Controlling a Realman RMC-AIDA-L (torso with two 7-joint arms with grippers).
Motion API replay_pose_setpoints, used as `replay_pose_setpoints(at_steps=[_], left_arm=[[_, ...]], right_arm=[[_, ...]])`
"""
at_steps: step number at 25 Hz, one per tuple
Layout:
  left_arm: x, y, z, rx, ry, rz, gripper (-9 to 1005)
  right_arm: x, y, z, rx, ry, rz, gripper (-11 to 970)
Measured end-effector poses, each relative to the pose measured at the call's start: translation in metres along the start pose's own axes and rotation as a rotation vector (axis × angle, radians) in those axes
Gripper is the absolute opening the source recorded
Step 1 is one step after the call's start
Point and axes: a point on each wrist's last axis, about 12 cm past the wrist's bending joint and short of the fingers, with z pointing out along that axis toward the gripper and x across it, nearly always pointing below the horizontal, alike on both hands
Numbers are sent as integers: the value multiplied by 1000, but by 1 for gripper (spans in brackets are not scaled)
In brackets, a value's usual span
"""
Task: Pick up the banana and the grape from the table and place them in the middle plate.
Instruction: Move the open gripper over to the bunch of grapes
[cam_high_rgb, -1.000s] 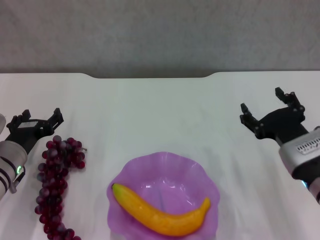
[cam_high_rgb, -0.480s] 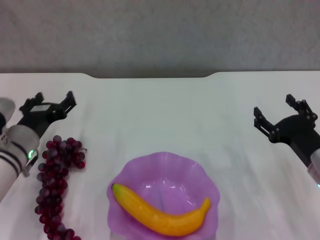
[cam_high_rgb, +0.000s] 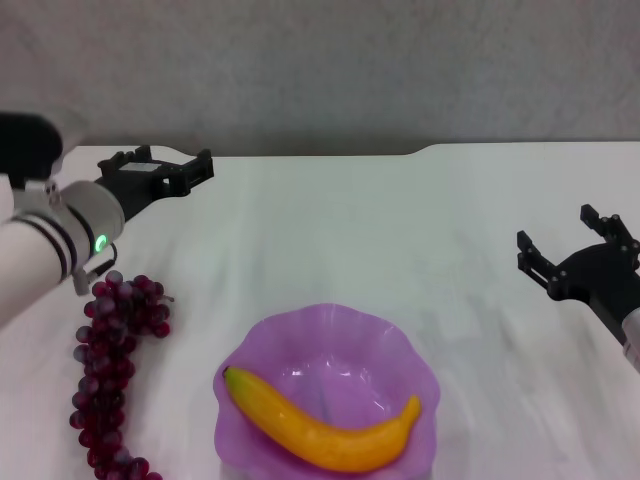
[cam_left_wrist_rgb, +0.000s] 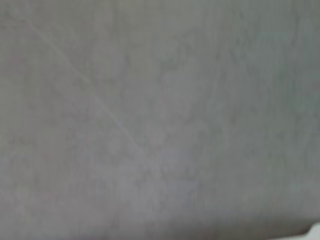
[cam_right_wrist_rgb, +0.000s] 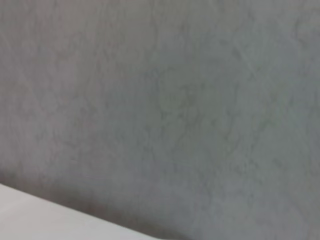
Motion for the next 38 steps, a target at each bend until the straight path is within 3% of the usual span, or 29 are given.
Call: replay_pose_setpoints(at_steps=[8, 15, 23, 38], left_arm=[[-46, -9, -32, -55, 302, 97, 894], [-59, -11, -53, -100, 526, 190, 894], [-40, -4, -58, -120, 647, 241, 894], [6, 18, -45, -135, 771, 154, 892]], right_arm=[[-1, 5, 6, -29, 24, -14, 887], [-1, 6, 8, -40, 32, -21, 886], [-2, 6, 9, -44, 31, -25, 886], [-3, 5, 11, -42, 30, -26, 884]])
